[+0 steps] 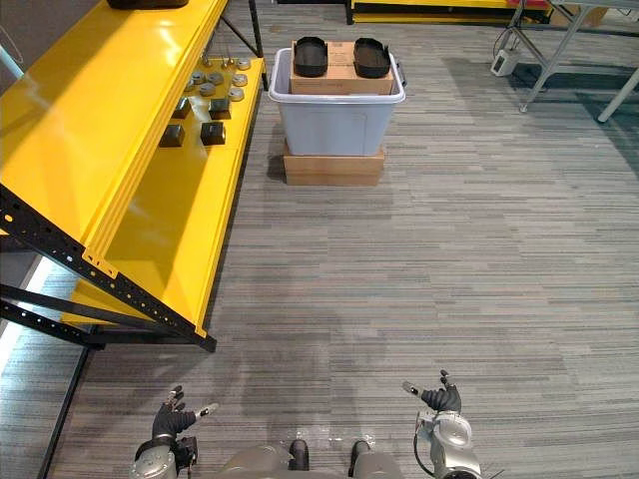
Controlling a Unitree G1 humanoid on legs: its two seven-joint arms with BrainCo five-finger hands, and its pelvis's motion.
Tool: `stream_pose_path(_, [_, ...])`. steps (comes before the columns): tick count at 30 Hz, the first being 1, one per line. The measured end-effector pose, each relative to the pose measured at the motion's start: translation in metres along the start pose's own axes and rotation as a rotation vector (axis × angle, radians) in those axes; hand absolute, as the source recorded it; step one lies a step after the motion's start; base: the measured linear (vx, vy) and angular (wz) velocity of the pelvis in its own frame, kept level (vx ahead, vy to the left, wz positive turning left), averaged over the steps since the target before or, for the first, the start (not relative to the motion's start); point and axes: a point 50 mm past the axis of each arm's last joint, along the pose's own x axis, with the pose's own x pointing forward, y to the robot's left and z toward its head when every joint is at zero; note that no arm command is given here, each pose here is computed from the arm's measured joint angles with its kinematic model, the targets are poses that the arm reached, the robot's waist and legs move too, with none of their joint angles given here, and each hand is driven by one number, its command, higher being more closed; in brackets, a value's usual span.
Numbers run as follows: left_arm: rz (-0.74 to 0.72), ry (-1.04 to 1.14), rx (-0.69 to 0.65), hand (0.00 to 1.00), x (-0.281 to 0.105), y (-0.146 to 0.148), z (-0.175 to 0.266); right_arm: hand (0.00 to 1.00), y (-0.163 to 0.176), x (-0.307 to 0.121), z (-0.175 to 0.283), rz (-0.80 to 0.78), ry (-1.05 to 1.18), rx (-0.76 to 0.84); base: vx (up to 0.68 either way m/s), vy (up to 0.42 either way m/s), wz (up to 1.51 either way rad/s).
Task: Walk over and take plastic housings, then place them on the shelf
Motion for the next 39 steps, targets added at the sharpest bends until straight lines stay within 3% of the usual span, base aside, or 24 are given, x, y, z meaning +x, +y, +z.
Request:
stream_pose_path(4, [0.003,-0.027,-0.028,0.0,0.005,-0.004,0.011,0.0,0.007,0.006,0.02,0.018,-0.051,-0.002,0.29,-0.048,-0.13])
stream_pose_path(7, [0.0,-0.048,-0.028,0.0,0.009,-0.008,0.019,0.0,0.001,0.003,0.009,-0.013,-0.021,-0.001,0.45,-0.172,0.65])
stream_pose_path(18, [-0.006,0.012,-0.068,0.0,0.003,-0.017,0.003,0.0,0.005,0.007,0.024,0.001,-0.077,0.023,0.58,-0.246,0.05])
stream_pose_path(24, [-0.04,0.025,-0.109,0.0,-0.001,-0.034,0.001,0.0,-0.007,0.006,0.016,-0.058,-0.048,0.096,0.5,0.078,-0.13])
stream_pose_path(39, [-0.034,0.041,-0.108,0.0,0.0,-0.033,-0.001,0.0,0.012,-0.013,-0.023,-0.016,0.055,0.141,0.54,0.108,0.05])
